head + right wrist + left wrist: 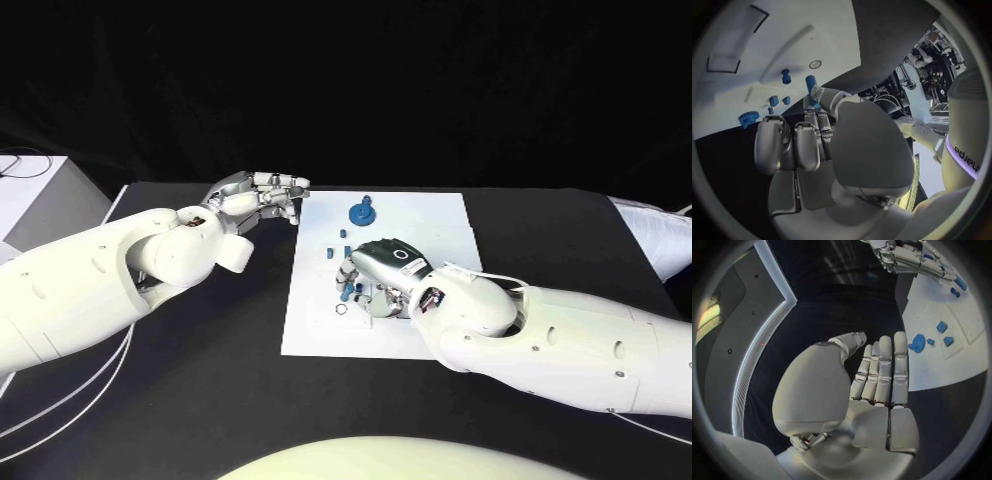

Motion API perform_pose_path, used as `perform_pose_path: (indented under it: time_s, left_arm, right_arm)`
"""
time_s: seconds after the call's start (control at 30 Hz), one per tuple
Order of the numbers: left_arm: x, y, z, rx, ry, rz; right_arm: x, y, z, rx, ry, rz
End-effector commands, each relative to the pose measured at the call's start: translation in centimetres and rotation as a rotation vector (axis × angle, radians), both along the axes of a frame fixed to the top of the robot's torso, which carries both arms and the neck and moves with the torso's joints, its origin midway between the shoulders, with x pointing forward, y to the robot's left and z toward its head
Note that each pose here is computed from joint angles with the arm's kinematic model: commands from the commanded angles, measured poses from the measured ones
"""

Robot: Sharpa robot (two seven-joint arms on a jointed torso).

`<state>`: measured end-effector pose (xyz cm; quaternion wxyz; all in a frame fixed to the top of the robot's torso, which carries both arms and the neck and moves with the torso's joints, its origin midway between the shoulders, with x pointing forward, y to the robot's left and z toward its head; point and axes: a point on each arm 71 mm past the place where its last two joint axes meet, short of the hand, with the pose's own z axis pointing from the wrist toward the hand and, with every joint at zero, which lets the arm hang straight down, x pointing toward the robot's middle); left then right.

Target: Assemble the parts on the task board

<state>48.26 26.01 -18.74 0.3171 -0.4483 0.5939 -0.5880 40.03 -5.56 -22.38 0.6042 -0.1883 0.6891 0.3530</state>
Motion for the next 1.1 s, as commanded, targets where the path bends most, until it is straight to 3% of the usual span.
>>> perform_pose_path:
  time_s: [0.03,0.3,1.1]
  left_arm:
    - [-0.07,-0.3,0.12,-0.011,-0.004,-0.017]
    - [-0.08,-0.3,0.12,-0.011,-0.004,-0.017]
    - [-0.11,-0.2,0.14,-0.01,-0.003,-0.018]
  right_arm:
    - [-0.2,0.2,-0.3,-0.03,-0.016,0.016]
    - [-0.5,0.5,-1.1,-0.036,-0.02,0.014]
    - [-1.0,1.0,-2.0,-0.055,-0.018,0.027]
